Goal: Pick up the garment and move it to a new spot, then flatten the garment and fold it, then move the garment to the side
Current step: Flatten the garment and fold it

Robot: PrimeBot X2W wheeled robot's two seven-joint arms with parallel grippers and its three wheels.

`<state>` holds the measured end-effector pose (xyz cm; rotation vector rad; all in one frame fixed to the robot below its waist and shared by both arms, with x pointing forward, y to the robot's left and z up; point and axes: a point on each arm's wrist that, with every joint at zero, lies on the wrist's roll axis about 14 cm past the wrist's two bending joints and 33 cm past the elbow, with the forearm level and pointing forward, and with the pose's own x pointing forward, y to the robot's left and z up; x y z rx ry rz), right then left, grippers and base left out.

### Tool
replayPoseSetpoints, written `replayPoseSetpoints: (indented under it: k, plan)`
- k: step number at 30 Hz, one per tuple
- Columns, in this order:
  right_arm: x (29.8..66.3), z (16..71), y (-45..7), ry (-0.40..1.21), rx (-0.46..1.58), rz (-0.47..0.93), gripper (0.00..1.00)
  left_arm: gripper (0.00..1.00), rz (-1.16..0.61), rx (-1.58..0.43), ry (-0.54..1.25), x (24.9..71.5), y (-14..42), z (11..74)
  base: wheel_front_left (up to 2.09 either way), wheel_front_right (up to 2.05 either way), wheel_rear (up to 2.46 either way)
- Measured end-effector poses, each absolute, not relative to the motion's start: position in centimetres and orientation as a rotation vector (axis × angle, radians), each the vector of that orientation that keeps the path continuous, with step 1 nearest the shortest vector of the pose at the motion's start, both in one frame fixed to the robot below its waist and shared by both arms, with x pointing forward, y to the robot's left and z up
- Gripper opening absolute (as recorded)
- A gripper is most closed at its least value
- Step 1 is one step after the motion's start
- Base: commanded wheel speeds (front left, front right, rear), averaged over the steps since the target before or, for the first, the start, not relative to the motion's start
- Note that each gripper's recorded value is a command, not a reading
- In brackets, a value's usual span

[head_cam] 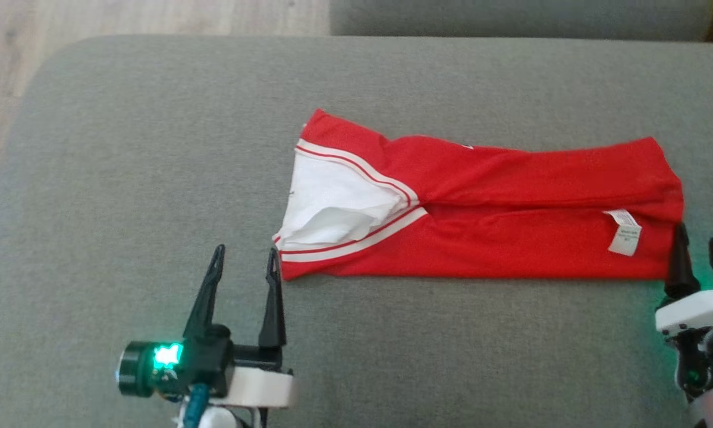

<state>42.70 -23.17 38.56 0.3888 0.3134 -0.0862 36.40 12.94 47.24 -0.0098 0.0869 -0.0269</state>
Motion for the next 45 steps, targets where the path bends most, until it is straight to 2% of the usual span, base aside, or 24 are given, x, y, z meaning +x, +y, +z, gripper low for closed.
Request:
replayPoseSetpoints:
  k: [12,13,16,17,23,27,34,41,45]
  plan:
    - [45.3,36.7,-23.1,0.451,0.343,-0.127,1.0,1.0,0.016,-0.023,0.011,35.0,13.3,48.8,0.0,0.0,0.0]
    - [45.3,36.3,-23.1,0.466,0.338,-0.13,0.95,1.0,0.019,-0.023,0.013,35.0,13.4,48.7,0.0,0.0,0.0]
    - [45.1,35.3,-22.9,0.503,0.348,-0.14,0.06,1.0,0.027,-0.022,0.019,34.9,13.7,48.4,0.0,0.0,0.0]
    - [45.2,35.3,-22.7,0.506,0.349,-0.137,0.0,1.0,0.031,-0.022,0.019,34.9,13.9,48.4,0.0,0.0,0.0]
    - [45.4,35.8,-22.3,0.472,0.364,-0.13,0.0,1.0,0.037,-0.028,0.006,35.2,14.2,48.6,0.0,0.0,0.0]
    - [45.4,37.2,-23.9,0.422,0.345,-0.14,0.0,1.0,0.021,-0.033,0.004,35.1,13.8,48.6,0.0,0.0,0.0]
    - [47.0,43.6,-27.8,0.257,0.282,-0.132,0.0,1.0,-0.007,-0.039,-0.025,35.5,13.2,49.4,0.0,0.0,0.0]
    - [48.9,52.8,-21.3,0.065,0.343,0.098,0.0,1.0,-0.026,-0.049,-0.016,34.8,12.7,49.1,0.0,0.0,0.0]
    - [48.5,55.1,-15.1,0.046,0.395,0.245,0.0,1.0,-0.028,-0.059,-0.016,34.7,12.8,49.1,0.0,0.0,0.0]
